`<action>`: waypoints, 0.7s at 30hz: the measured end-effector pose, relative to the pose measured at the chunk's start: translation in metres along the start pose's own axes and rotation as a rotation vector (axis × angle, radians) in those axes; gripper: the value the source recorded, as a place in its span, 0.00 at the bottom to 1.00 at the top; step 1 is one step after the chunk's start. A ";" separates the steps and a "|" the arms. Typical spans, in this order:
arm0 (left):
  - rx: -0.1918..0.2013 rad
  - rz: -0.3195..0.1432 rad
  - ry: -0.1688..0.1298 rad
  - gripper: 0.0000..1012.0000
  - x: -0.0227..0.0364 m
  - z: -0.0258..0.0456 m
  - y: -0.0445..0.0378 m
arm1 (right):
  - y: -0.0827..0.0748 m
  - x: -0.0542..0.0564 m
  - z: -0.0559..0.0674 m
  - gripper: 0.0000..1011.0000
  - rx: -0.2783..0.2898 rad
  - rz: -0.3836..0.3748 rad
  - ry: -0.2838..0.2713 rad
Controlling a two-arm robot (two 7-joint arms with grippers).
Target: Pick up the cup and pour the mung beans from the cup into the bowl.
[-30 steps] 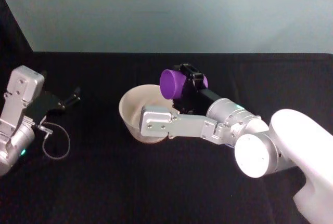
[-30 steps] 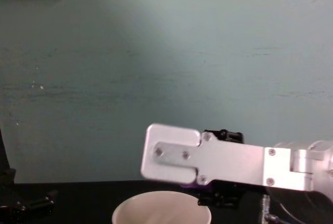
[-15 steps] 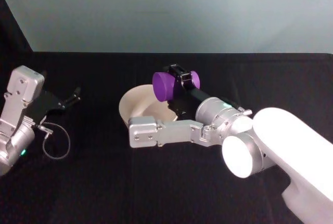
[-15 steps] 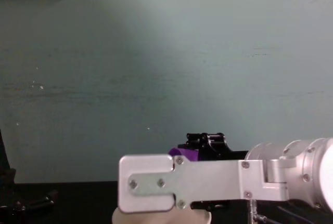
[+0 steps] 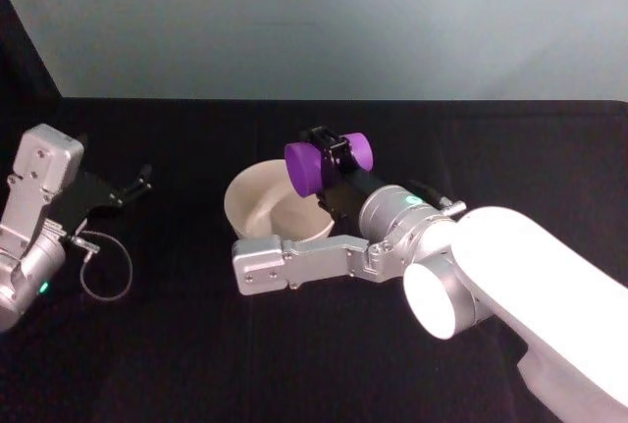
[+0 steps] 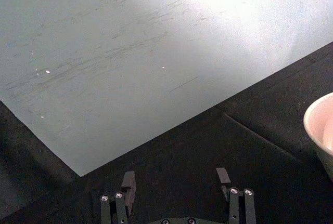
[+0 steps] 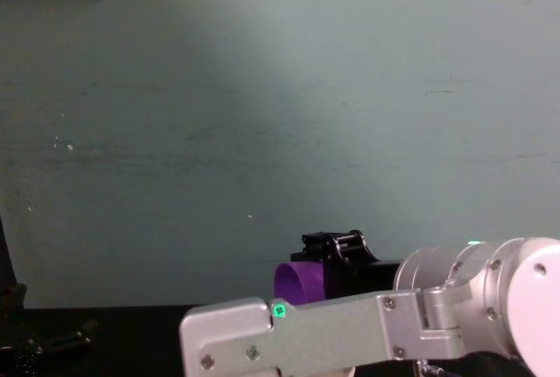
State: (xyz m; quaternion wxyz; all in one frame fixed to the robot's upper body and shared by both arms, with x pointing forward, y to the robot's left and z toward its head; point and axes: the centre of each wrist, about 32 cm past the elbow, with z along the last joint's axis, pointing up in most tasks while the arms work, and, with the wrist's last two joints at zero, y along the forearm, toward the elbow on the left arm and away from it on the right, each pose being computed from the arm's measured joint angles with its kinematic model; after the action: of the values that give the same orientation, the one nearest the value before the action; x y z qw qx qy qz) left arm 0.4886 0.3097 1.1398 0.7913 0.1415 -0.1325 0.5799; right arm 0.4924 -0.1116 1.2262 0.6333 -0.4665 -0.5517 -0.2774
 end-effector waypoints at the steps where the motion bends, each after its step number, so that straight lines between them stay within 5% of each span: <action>1: 0.000 0.000 0.000 0.99 0.0000 0.0000 0.0000 | 0.000 0.000 0.000 0.73 -0.001 0.000 -0.004; 21: 0.000 0.000 0.000 0.99 0.0000 0.0000 0.0000 | 0.004 0.002 0.006 0.73 -0.002 0.008 -0.087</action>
State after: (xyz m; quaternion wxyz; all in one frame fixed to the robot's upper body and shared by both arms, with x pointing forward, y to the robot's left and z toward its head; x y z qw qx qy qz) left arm 0.4886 0.3097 1.1398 0.7913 0.1415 -0.1325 0.5799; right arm 0.4935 -0.1039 1.2266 0.6092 -0.4812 -0.5765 -0.2548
